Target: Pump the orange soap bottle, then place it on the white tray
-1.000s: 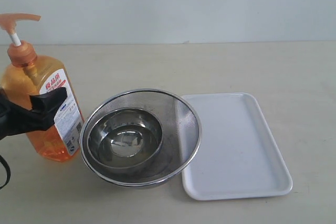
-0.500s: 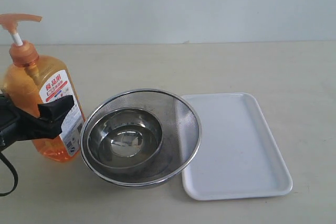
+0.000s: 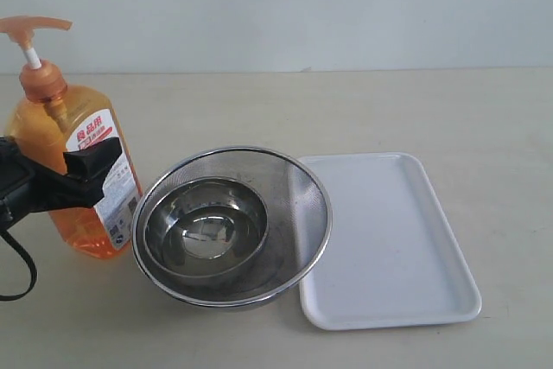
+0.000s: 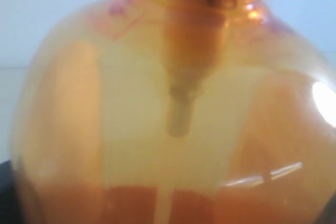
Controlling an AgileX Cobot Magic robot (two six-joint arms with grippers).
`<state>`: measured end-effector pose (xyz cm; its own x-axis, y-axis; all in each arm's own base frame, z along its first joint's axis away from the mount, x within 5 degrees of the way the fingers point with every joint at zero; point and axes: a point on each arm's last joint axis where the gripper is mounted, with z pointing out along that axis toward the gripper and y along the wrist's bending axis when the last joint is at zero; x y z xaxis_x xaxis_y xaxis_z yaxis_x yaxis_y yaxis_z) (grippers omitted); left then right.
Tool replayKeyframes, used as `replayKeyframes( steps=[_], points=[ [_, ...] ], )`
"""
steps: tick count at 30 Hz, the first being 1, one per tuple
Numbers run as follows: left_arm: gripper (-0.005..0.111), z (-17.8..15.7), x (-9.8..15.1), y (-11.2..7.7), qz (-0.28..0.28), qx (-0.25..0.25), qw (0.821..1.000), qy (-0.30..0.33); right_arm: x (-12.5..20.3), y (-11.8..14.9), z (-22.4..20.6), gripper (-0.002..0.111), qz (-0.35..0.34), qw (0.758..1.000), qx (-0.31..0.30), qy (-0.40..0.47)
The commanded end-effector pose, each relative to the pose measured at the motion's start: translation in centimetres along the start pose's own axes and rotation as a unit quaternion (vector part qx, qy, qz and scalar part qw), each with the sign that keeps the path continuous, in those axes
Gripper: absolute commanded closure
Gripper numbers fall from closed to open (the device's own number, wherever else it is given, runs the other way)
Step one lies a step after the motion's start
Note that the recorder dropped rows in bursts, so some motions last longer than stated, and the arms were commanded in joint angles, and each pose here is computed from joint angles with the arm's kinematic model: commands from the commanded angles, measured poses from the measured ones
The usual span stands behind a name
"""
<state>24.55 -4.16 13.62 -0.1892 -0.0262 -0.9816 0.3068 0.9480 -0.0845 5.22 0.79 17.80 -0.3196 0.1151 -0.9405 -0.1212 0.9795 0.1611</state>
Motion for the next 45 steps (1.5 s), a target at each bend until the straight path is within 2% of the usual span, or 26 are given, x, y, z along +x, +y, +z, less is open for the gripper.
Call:
replayKeyframes(
  steps=[1, 6, 9, 10, 11, 12, 13, 15, 22, 26, 35, 39, 45],
  points=[
    [0.028, 0.2, -0.2, 0.1, 0.002, -0.002, 1.000, -0.009, -0.1, 0.0, 0.0, 0.106, -0.003, 1.000, 0.000, -0.005],
    [0.029, 0.2, -0.2, 0.1, 0.004, -0.002, 1.000, -0.009, -0.1, 0.0, 0.0, 0.106, -0.004, 1.000, 0.000, -0.005],
    [0.038, 0.2, -0.2, 0.1, 0.005, -0.002, 1.000, -0.009, -0.1, 0.0, 0.0, 0.106, -0.004, 1.000, 0.000, -0.005],
    [0.045, 0.2, -0.2, 0.1, 0.010, -0.004, 1.000, -0.010, -0.1, 0.0, 0.0, 0.106, -0.004, 1.000, 0.000, -0.005],
    [0.060, 0.2, -0.2, 0.1, 0.020, -0.004, 1.000, -0.010, -0.1, 0.0, 0.0, 0.106, -0.002, 1.000, 0.000, -0.005],
    [0.070, 0.2, -0.2, 0.1, 0.021, -0.004, 1.000, -0.010, -0.1, 0.0, 0.0, 0.106, -0.002, 1.000, 0.000, -0.005],
    [0.087, 0.2, -0.2, 0.1, 0.021, -0.004, 1.000, -0.010, -0.1, 0.0, 0.0, 0.106, -0.002, 1.000, 0.000, -0.005],
    [0.102, 0.2, -0.2, 0.1, 0.021, -0.004, 1.000, -0.010, -0.1, 0.0, 0.0, 0.106, -0.002, 1.000, 0.000, -0.005],
    [0.102, 0.0, -0.8, 0.0, 0.026, -0.002, 0.999, -0.022, -0.1, 0.0, 0.0, 0.106, -0.002, 1.000, 0.000, -0.005],
    [0.102, -0.5, -2.2, -0.6, 0.105, 0.018, 0.993, -0.042, 0.0, 0.0, 0.0, 0.106, -0.003, 1.000, 0.000, -0.003],
    [0.102, -1.9, -3.7, -1.0, 0.140, 0.017, 0.990, -0.019, 0.0, 0.0, 0.0, 0.106, -0.002, 1.000, 0.000, -0.003],
    [0.102, -2.6, -3.6, -1.0, 0.161, 0.013, 0.987, 0.005, 0.0, 0.0, 0.0, 0.106, -0.002, 1.000, 0.000, -0.003],
    [0.102, -3.7, -3.1, -1.7, 0.189, 0.036, 0.981, 0.020, 0.0, 0.0, 0.0, 0.106, -0.002, 1.000, 0.000, -0.003]
  ],
)
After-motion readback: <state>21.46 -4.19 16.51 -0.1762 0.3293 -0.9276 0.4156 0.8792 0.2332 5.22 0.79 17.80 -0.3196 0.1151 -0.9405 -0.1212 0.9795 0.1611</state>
